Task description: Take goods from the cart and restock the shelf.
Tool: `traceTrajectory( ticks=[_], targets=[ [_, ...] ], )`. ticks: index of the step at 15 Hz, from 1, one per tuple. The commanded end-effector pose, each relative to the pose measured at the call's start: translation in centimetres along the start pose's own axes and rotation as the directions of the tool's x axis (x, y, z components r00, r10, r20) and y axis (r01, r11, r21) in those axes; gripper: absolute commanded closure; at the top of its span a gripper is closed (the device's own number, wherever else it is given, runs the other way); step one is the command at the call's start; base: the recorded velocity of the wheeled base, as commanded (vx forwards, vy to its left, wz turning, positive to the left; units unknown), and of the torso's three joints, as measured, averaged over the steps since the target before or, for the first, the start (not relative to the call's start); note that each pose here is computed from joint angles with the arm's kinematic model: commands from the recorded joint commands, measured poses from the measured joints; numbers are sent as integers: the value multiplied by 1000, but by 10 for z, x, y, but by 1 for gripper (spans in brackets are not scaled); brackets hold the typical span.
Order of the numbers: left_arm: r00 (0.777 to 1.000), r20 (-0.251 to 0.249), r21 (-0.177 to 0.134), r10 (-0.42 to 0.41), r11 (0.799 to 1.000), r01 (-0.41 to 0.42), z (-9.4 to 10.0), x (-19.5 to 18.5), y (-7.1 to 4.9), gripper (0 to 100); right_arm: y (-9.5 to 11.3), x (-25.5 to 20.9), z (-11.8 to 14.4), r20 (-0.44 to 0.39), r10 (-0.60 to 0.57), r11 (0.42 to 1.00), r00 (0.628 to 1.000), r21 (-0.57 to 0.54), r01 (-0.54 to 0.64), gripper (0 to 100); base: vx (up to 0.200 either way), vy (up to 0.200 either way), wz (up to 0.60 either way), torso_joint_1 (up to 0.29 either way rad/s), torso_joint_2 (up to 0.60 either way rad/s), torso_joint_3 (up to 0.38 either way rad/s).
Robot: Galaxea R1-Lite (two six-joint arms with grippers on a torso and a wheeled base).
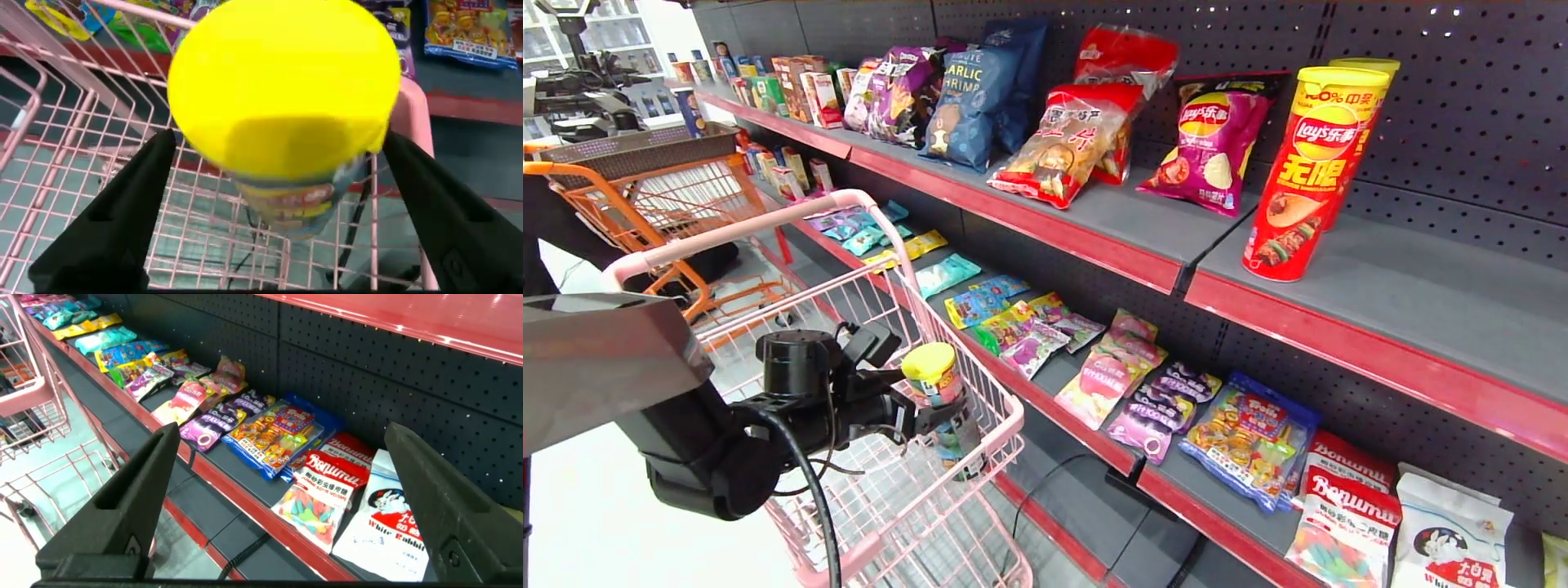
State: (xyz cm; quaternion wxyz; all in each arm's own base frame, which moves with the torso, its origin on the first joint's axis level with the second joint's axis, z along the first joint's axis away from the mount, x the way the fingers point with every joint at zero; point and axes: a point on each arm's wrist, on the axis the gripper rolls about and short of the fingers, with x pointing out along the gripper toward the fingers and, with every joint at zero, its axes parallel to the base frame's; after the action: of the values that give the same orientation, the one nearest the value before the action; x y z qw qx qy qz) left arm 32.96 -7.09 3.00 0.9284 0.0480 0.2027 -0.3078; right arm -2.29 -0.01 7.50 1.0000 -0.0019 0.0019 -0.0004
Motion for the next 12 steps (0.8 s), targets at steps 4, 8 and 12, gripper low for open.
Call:
traceTrajectory(
  ticks=[4,8,12],
  targets=[
    [1000,-2,6,3,1000,-3,-4,16,4,0,0,0,0,-1,1,1000,1000,-1,-1,0,0,0,0,0,0,0],
    [1000,-10,6,-2,1000,2,-6,18,2,100,0,0,0,-1,1,1000,1000,-1,-1,0,0,0,0,0,0,0],
    [998,58,24,31,999,-32,19,0,3,100,0,0,0,-1,1,1000,1000,-1,-1,0,0,0,0,0,0,0]
  ],
)
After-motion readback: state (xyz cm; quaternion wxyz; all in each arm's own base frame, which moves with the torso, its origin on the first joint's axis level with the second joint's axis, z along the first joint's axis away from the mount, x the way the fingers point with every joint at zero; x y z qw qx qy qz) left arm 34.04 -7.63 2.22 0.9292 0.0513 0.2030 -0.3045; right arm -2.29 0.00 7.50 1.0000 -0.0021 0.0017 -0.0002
